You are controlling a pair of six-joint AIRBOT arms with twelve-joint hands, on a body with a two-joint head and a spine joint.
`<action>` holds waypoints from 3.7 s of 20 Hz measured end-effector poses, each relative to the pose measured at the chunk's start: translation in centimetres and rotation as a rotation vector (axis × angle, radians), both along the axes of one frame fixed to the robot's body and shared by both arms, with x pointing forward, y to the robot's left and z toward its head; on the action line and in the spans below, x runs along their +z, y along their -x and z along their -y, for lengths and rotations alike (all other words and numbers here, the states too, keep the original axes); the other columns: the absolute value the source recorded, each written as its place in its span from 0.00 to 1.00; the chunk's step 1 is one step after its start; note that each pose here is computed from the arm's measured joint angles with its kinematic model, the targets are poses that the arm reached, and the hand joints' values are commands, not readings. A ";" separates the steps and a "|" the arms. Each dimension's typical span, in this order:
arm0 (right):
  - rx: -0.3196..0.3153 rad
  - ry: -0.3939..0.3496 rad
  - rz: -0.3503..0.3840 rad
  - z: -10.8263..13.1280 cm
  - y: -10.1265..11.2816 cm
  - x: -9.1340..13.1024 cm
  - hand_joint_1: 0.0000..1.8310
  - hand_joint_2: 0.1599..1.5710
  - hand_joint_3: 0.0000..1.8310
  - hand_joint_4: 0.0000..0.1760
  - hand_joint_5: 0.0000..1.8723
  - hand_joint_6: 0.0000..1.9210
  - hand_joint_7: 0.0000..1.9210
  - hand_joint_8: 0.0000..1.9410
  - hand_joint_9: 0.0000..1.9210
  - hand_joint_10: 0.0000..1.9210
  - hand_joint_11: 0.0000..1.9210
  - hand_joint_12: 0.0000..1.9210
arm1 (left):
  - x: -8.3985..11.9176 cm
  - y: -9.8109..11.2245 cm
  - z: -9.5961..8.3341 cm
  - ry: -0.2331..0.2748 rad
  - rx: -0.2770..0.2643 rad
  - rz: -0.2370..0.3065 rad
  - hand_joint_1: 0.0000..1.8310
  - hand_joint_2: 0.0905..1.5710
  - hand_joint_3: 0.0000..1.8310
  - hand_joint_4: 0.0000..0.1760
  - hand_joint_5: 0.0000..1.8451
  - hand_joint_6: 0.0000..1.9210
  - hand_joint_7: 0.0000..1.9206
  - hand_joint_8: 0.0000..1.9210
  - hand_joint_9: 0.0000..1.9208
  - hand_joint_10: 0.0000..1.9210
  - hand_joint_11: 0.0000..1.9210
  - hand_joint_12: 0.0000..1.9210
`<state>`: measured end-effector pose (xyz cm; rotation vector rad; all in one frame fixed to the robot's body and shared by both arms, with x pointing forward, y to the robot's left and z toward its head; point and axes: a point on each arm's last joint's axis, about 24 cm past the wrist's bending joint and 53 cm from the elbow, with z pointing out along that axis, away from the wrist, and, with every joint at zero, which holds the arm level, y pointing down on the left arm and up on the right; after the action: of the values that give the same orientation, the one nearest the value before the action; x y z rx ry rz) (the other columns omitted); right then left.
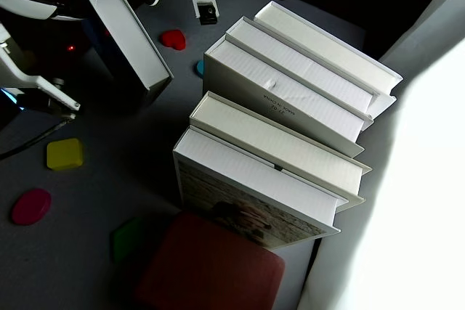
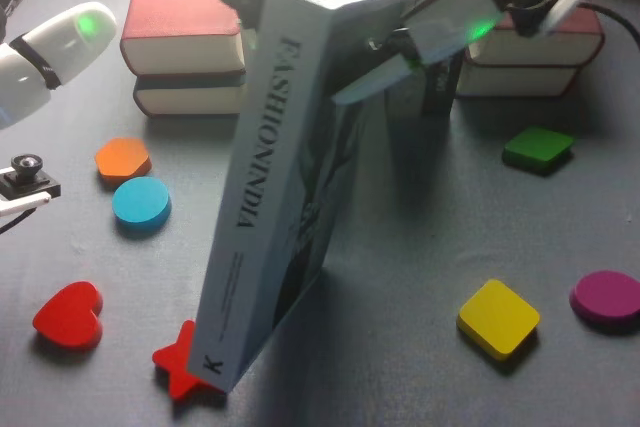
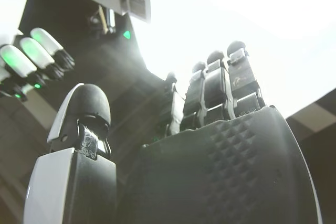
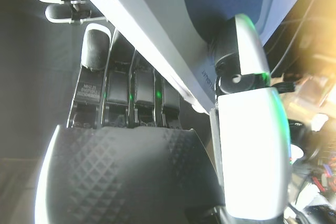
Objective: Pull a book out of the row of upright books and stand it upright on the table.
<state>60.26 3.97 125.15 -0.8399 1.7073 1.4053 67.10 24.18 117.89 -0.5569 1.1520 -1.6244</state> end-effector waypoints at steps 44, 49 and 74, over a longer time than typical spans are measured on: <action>-0.012 0.119 0.177 -0.9 -0.9 -1.0 0.48 0.65 0.00 0.00 0.08 0.01 0.12 0.00 0.19 0.20 0.00 0.65 | 0.1 0.1 -0.4 0.018 0.013 0.008 0.19 0.83 0.00 0.37 0.01 0.00 0.00 0.00 0.00 0.00 0.00 0.19; -0.108 0.096 0.155 0.1 -4.1 -0.5 0.48 0.62 0.00 0.17 0.02 0.00 0.03 0.00 0.14 0.06 0.00 0.47 | -0.1 0.1 -0.5 0.018 0.016 0.004 0.16 0.74 0.00 0.59 0.00 0.00 0.00 0.00 0.00 0.00 0.00 0.15; -0.623 -0.324 0.056 20.1 -7.5 3.5 0.07 0.83 0.00 0.00 0.00 0.00 0.00 0.00 0.00 0.00 0.00 0.00 | -0.3 0.6 -1.1 0.040 0.030 0.002 0.23 0.84 0.00 0.27 0.01 0.00 0.00 0.00 0.00 0.00 0.00 0.00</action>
<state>67.80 -16.11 128.60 -0.1388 1.4644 1.1568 66.53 25.29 117.63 -0.5952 1.1065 -1.6249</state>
